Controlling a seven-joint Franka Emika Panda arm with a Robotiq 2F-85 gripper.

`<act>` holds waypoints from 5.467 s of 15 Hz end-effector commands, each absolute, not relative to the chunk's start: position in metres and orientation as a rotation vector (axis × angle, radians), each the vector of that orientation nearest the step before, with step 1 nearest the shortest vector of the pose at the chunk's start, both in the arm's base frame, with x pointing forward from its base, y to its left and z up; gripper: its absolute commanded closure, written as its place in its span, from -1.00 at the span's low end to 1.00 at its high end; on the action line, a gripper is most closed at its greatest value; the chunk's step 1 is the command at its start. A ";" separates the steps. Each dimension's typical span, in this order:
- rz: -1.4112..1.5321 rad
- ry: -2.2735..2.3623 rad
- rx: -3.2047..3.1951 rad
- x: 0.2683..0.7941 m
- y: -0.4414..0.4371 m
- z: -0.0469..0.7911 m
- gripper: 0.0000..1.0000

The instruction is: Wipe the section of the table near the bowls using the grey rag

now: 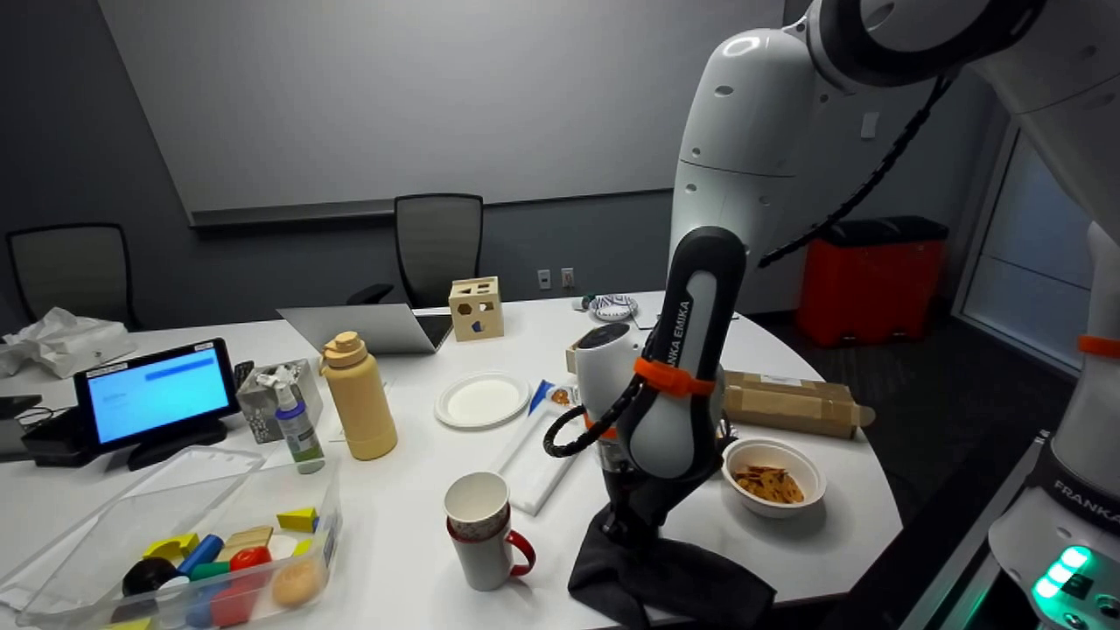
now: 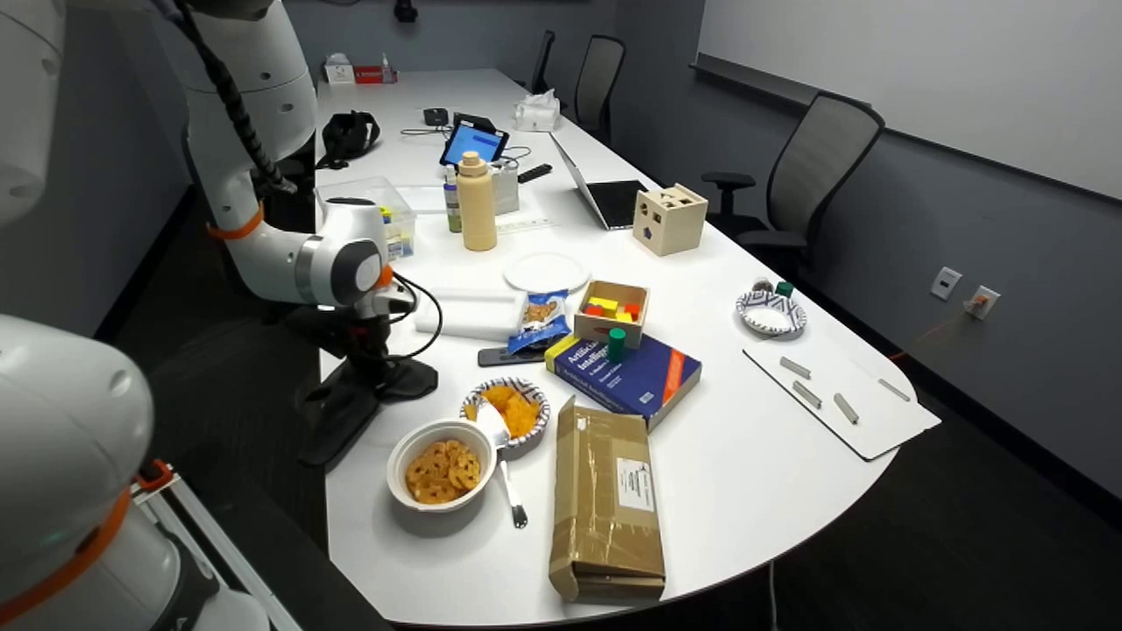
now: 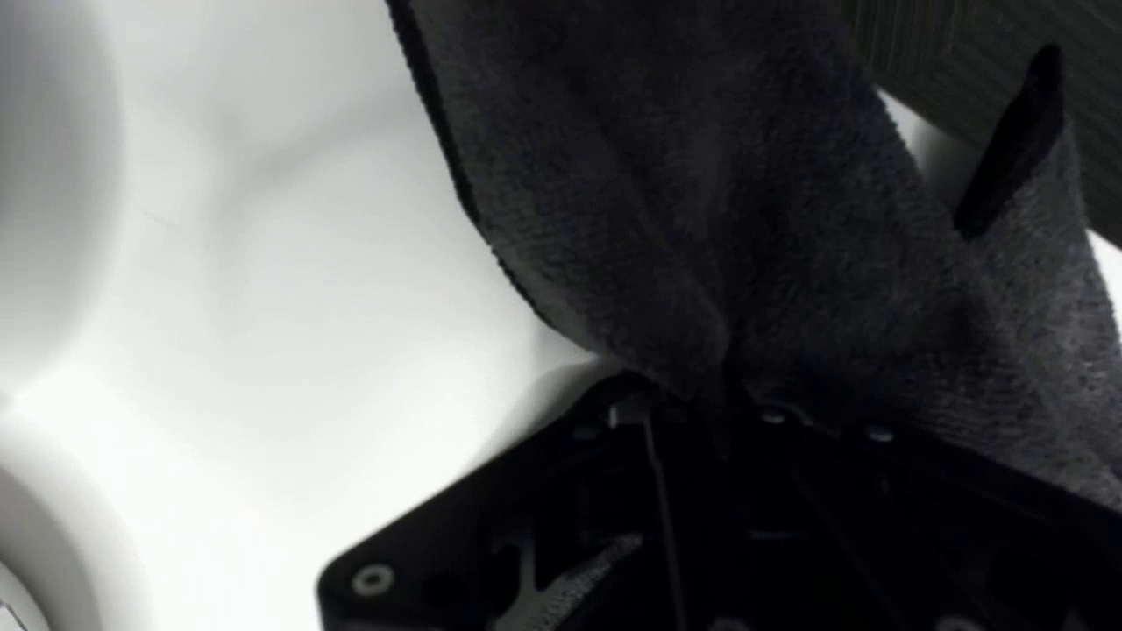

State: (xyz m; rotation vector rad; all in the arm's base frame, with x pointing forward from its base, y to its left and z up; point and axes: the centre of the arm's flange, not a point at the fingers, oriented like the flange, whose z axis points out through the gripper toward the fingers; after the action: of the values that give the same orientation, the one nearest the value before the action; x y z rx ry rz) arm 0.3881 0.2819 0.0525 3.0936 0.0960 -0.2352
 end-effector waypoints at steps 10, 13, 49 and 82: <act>-0.259 0.016 2.813 0.382 0.191 0.026 0.97; -0.227 -0.034 2.848 0.391 0.200 0.017 0.97; -0.050 -0.099 2.875 0.400 0.238 0.029 0.97; -0.062 0.004 2.935 0.392 0.245 0.079 0.97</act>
State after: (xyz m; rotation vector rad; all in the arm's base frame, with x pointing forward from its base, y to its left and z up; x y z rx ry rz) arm 0.3946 0.2451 0.0540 2.8436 0.1086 -0.1952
